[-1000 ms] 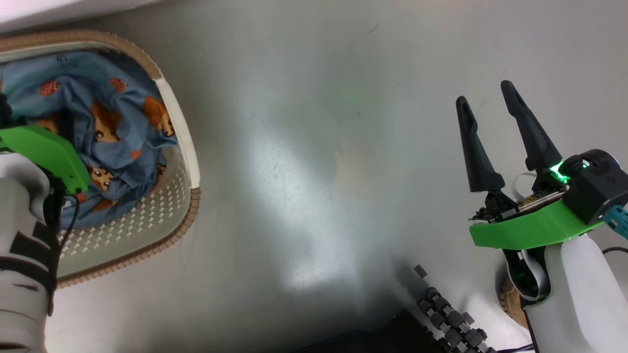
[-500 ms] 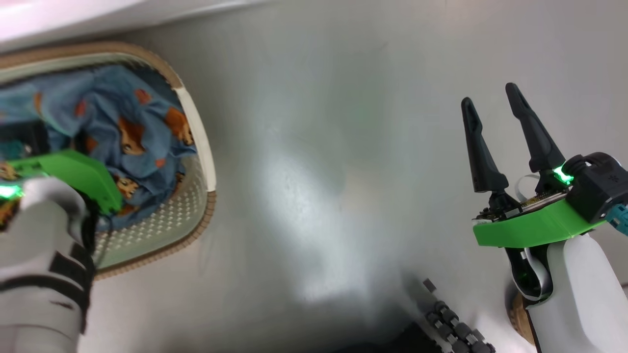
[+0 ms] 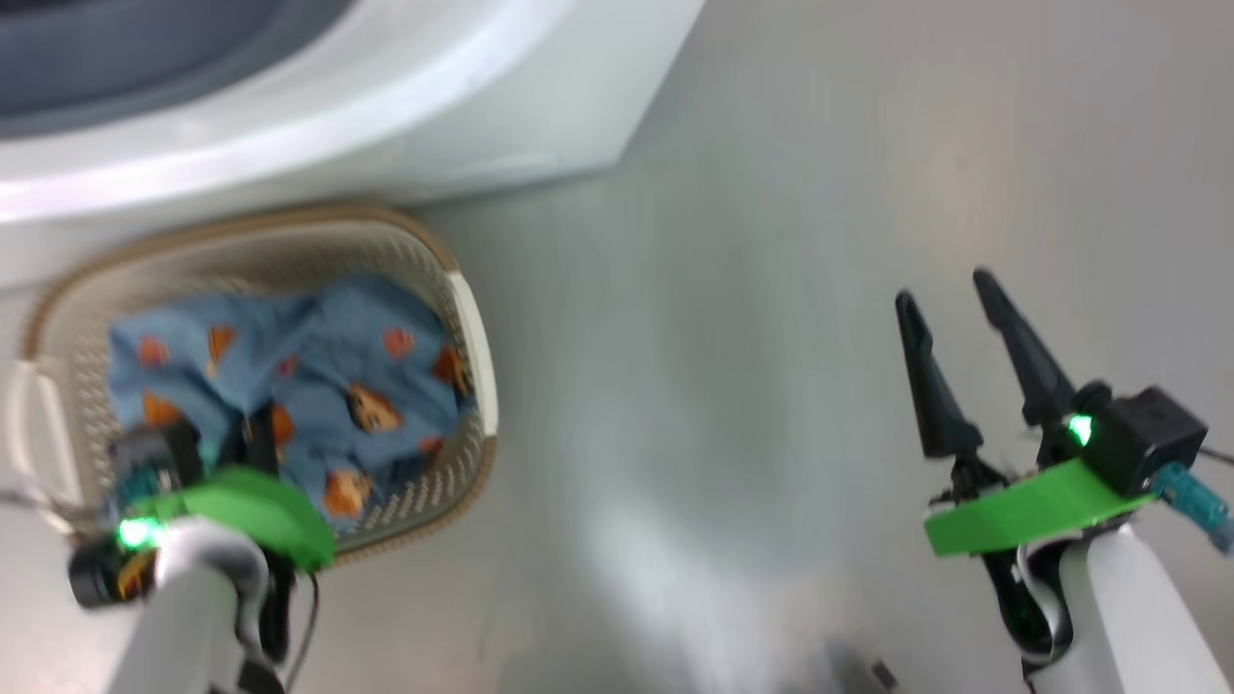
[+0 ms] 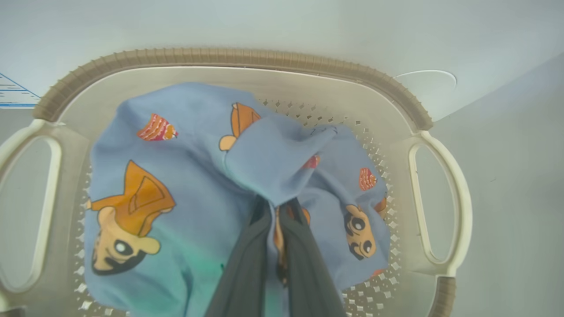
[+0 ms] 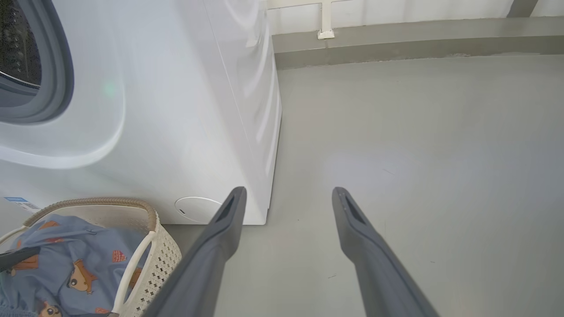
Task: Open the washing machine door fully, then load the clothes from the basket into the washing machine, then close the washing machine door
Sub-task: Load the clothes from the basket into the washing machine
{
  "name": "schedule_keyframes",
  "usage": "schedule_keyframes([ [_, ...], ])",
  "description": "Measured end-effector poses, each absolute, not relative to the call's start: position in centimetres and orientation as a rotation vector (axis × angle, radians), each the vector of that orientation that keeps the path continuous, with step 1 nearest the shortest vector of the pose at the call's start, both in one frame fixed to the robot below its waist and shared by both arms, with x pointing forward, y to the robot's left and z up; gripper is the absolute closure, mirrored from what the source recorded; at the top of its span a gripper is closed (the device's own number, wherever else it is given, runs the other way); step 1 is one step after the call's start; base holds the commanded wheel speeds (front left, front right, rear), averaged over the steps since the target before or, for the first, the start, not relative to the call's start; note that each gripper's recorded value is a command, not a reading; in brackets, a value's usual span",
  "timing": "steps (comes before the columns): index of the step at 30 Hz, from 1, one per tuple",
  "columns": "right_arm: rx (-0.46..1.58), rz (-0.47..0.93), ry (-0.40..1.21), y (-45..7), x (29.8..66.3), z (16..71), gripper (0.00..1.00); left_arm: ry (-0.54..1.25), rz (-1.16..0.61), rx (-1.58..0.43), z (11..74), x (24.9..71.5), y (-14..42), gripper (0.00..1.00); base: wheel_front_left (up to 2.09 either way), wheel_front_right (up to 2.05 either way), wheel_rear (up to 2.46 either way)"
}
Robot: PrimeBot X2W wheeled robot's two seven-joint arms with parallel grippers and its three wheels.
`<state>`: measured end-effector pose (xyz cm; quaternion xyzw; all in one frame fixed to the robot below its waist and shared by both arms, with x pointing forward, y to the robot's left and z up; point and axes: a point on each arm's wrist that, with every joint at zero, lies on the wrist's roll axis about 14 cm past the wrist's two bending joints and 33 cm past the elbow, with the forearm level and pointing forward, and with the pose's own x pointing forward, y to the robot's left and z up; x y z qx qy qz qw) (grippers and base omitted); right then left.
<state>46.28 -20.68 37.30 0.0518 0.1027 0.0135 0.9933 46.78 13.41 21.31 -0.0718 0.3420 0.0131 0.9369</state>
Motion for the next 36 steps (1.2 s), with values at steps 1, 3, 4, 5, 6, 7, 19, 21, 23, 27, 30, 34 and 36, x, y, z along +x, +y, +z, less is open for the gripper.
schedule_keyframes([
  [1, 0.109, 0.028, 0.201, -20.5, 45.9, 37.7, 0.0, 0.688, 0.036, -0.153, 22.0, 46.2, 13.7, 1.0, 0.0, 0.0, 0.0],
  [3, 0.117, 0.029, 0.187, -20.3, 45.3, 38.7, 0.0, 0.665, 0.051, -0.159, 23.5, 45.1, 14.2, 1.0, 0.0, 0.0, 0.0],
  [4, 0.12, 0.03, 0.177, -20.2, 45.0, 39.3, 0.0, 0.652, 0.059, -0.161, 24.3, 44.6, 14.5, 1.0, 0.0, 0.0, 0.0],
  [5, 0.123, 0.03, 0.169, -20.1, 44.7, 39.8, 0.0, 0.636, 0.066, -0.159, 25.1, 44.2, 14.8, 1.0, 0.0, 0.0, 0.0],
  [6, 0.126, 0.031, 0.162, -20.0, 44.3, 40.3, 0.0, 0.62, 0.073, -0.158, 25.8, 43.8, 15.1, 1.0, 0.0, 0.0, 0.0],
  [7, 0.133, 0.034, 0.15, -19.8, 43.5, 41.1, 0.0, 0.584, 0.085, -0.16, 27.5, 43.2, 15.6, 1.0, 0.0, 0.0, 0.0],
  [19, 0.155, 0.051, 0.064, -18.9, 38.7, 45.7, 0.0, 0.348, 0.13, -0.177, 36.8, 38.6, 18.3, 1.0, 0.0, 0.0, 0.0],
  [21, 0.154, 0.055, 0.044, -18.8, 38.1, 46.5, 0.0, 0.305, 0.127, -0.182, 38.3, 37.9, 18.5, 1.0, 0.0, 0.0, 0.0],
  [23, 0.152, 0.059, 0.023, -18.8, 37.6, 47.2, 0.0, 0.268, 0.126, -0.188, 39.6, 37.1, 18.6, 1.0, 0.0, 0.0, 0.0],
  [27, 0.15, 0.062, -0.004, -18.8, 36.3, 48.2, 0.0, 0.215, 0.119, -0.193, 41.6, 35.3, 18.2, 1.0, 0.0, 0.0, 0.0],
  [30, 0.146, 0.061, -0.014, -18.9, 35.2, 48.6, 0.0, 0.175, 0.116, -0.193, 43.0, 34.0, 18.2, 1.0, 0.0, 0.0, 0.0],
  [34, 0.138, 0.057, -0.038, -19.2, 34.1, 49.3, 0.0, 0.118, 0.112, -0.189, 44.8, 32.7, 18.2, 1.0, 0.0, 0.0, 0.0],
  [36, 0.136, 0.056, -0.059, -19.2, 33.9, 50.0, 0.0, 0.087, 0.11, -0.185, 45.8, 32.2, 18.2, 1.0, 0.0, 0.0, 0.0],
])
